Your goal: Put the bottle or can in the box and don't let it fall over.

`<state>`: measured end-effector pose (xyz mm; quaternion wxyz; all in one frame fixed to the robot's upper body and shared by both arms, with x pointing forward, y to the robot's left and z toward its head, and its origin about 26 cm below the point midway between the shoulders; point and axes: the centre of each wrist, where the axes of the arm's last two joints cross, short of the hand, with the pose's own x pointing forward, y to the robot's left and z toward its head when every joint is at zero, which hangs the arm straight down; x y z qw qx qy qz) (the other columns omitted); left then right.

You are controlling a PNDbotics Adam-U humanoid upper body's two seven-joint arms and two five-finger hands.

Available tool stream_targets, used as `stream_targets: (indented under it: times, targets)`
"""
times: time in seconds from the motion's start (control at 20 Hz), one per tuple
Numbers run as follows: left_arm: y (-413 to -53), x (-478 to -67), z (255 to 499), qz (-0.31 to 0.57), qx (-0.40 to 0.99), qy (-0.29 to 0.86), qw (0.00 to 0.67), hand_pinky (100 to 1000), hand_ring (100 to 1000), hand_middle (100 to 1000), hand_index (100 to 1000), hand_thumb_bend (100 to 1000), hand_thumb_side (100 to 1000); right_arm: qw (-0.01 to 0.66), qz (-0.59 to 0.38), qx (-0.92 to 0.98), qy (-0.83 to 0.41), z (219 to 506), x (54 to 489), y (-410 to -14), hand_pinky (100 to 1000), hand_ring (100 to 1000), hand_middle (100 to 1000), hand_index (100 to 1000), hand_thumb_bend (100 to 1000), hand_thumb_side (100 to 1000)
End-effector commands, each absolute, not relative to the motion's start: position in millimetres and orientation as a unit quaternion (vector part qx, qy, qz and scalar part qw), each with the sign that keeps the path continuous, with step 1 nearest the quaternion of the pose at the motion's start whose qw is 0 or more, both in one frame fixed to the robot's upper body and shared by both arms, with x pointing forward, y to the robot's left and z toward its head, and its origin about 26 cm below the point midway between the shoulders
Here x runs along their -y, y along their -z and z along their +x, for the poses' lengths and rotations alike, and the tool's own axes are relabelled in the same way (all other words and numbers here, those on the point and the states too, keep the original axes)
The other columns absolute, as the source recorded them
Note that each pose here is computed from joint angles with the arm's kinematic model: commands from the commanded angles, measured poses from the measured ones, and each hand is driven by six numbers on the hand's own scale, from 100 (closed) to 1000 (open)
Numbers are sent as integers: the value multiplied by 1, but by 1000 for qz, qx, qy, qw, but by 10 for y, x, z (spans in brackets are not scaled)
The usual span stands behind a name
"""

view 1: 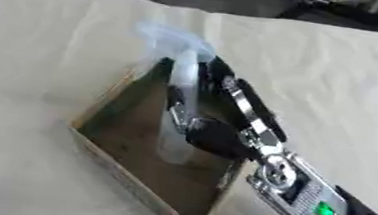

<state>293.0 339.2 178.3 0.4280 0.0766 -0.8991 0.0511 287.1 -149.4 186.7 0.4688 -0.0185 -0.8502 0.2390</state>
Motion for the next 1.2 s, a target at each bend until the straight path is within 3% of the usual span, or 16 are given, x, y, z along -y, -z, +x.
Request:
stream_targets:
  times: [0.05,0.35,0.4,0.45,0.5,0.75,1.2]
  targets:
    - [-1890,-3423,2899,84,906,-43,413,1000,834,836,772,311,582,449,-36,861,-237,2861,1572,-1975,1000,1000,1000,981,100,407]
    - [-1890,-3436,2894,88,905,-42,414,1000,833,836,771,314,579,450,-53,856,-250,2876,1709,-1943,1000,1000,1000,1000,100,478]
    - [-1891,-3438,2894,89,905,-42,414,1000,833,835,771,314,578,450,-55,854,-254,2877,1734,-1932,1000,1000,1000,1000,100,516]
    - [-1892,-3438,2894,89,905,-42,413,1000,833,835,771,315,578,451,-56,852,-260,2875,1760,-1916,1000,1000,1000,1000,100,649]
    - [-1893,-3439,2894,89,905,-43,413,1000,833,835,771,315,577,453,-57,849,-266,2874,1786,-1900,1000,1000,1000,1000,100,685]
    - [-1888,-3453,2888,93,905,-44,414,1000,832,835,771,316,575,461,-67,836,-290,2863,1935,-1811,1000,1000,1000,1000,100,706]
    - [-1886,-3465,2883,96,904,-44,414,1000,831,835,771,320,575,453,-84,853,-243,2855,2180,-1727,1000,1000,1000,1000,100,663]
